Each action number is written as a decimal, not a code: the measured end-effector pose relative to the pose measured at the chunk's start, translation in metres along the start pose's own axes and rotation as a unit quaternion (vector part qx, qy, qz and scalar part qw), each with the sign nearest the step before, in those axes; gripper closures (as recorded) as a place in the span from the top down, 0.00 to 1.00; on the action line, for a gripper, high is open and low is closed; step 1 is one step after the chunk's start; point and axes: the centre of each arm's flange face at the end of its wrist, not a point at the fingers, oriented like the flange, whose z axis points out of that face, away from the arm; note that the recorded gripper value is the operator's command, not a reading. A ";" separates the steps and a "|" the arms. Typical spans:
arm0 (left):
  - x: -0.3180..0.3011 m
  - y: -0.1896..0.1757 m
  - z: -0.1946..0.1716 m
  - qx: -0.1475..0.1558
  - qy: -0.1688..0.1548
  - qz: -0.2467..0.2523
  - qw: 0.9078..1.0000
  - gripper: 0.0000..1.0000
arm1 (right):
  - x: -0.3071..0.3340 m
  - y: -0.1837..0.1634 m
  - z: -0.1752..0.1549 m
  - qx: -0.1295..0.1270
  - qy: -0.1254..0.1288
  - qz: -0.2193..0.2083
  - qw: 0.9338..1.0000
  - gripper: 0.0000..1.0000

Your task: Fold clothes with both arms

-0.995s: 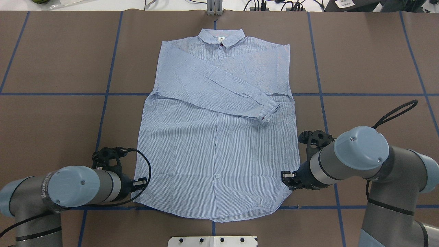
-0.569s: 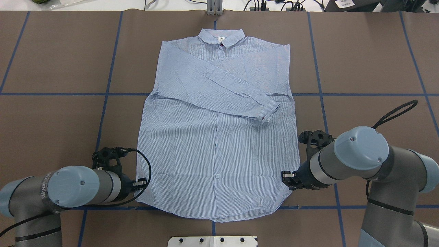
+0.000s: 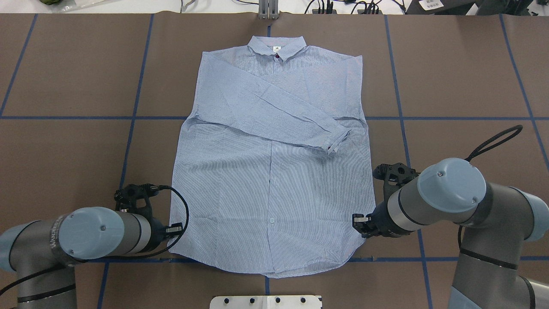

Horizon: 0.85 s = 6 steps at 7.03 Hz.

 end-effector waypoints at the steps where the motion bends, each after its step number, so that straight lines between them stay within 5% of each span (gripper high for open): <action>1: 0.000 0.000 -0.004 0.000 -0.004 0.000 1.000 0.00 | 0.000 0.000 -0.001 0.000 -0.001 0.000 1.000 0.00; 6: 0.007 0.010 -0.062 -0.013 -0.039 0.004 0.999 0.00 | -0.008 0.014 -0.045 -0.029 -0.045 -0.014 0.998 0.00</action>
